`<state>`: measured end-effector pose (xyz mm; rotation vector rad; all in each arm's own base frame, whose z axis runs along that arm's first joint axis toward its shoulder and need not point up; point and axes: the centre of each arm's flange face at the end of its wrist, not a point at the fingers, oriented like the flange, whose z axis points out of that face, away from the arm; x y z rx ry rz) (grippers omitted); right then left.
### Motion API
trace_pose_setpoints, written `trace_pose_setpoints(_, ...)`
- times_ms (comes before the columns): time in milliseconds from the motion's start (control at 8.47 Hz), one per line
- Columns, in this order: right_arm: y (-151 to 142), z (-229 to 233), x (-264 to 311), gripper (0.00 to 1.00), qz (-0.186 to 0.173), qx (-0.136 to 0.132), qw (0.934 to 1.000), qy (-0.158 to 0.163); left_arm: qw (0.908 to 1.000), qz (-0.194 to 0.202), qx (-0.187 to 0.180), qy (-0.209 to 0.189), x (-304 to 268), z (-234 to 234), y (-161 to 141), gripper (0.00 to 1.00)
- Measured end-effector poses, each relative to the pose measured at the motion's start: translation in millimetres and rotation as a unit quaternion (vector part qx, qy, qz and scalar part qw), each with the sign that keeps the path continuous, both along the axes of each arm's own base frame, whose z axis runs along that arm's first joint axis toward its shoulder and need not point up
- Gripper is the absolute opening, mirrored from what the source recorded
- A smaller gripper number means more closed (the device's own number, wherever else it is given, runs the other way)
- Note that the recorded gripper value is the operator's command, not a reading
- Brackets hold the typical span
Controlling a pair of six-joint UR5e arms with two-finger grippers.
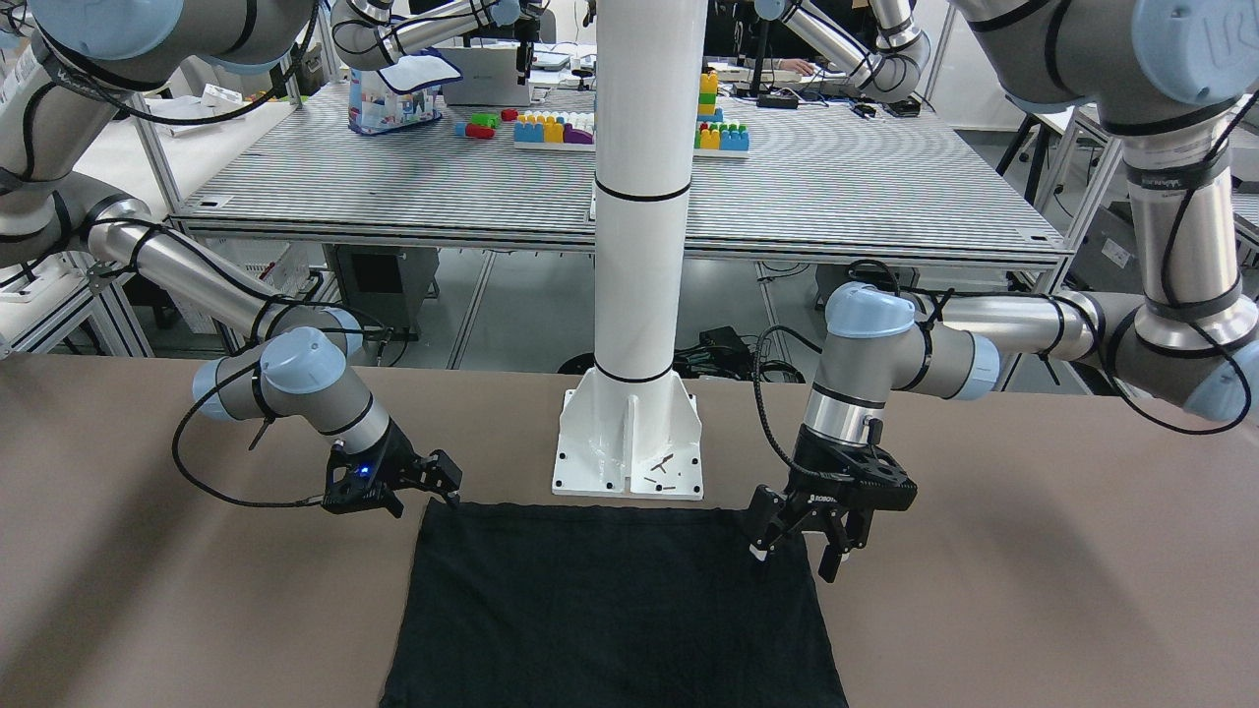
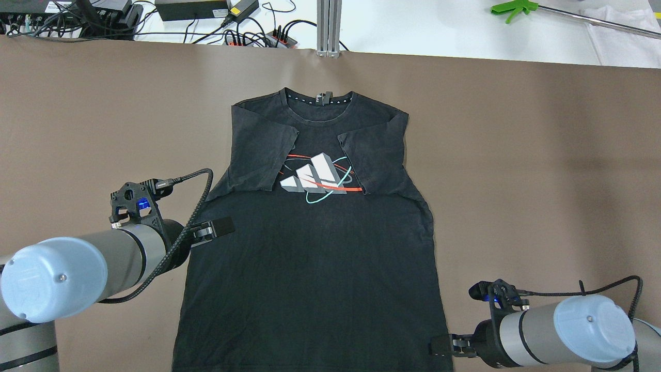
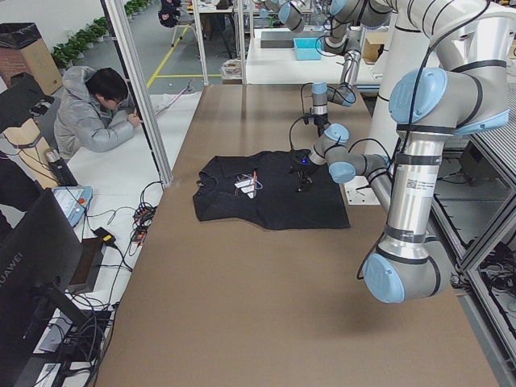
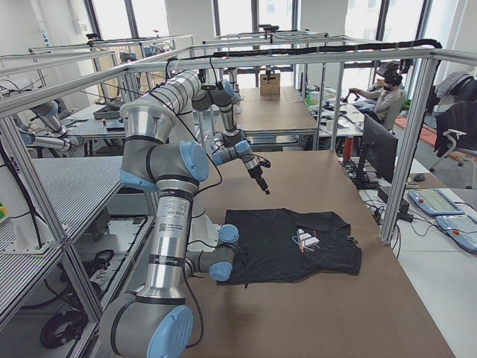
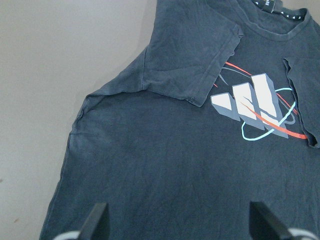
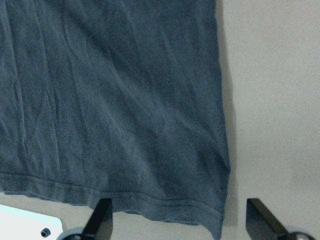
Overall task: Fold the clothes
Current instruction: 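Move both grippers down to the shirt's bottom hem corners, then grasp the bottom hem corners with the right and left grippers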
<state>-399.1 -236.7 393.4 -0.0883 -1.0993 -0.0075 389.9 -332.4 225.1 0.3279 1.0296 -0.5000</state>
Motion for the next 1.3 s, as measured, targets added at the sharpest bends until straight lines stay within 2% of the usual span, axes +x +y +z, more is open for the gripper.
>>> trace_pose_setpoints(236,14,3,-15,0.94,-0.001,-0.003,1.0000,0.005,1.0000,-0.003,0.002,-0.002,2,0,1,1.00)
trace_pose_setpoints(590,19,13,-25,0.94,-0.001,-0.003,0.9999,0.017,1.0000,-0.004,0.003,-0.003,4,0,0,1.00)
trace_pose_setpoints(709,19,18,-27,0.87,0.000,-0.004,0.9998,0.021,1.0000,-0.004,0.003,-0.003,4,0,0,1.00)
trace_pose_setpoints(945,18,21,-28,0.43,0.002,-0.004,0.9997,0.025,1.0000,-0.004,0.003,-0.004,5,0,-1,1.00)
trace_pose_setpoints(1181,19,21,-30,0.17,0.004,-0.002,0.9997,0.025,1.0000,-0.004,0.004,-0.004,6,0,-1,1.00)
trace_pose_setpoints(1299,21,22,-32,0.09,0.007,0.003,0.9996,0.026,1.0000,-0.003,0.005,-0.006,6,0,-1,1.00)
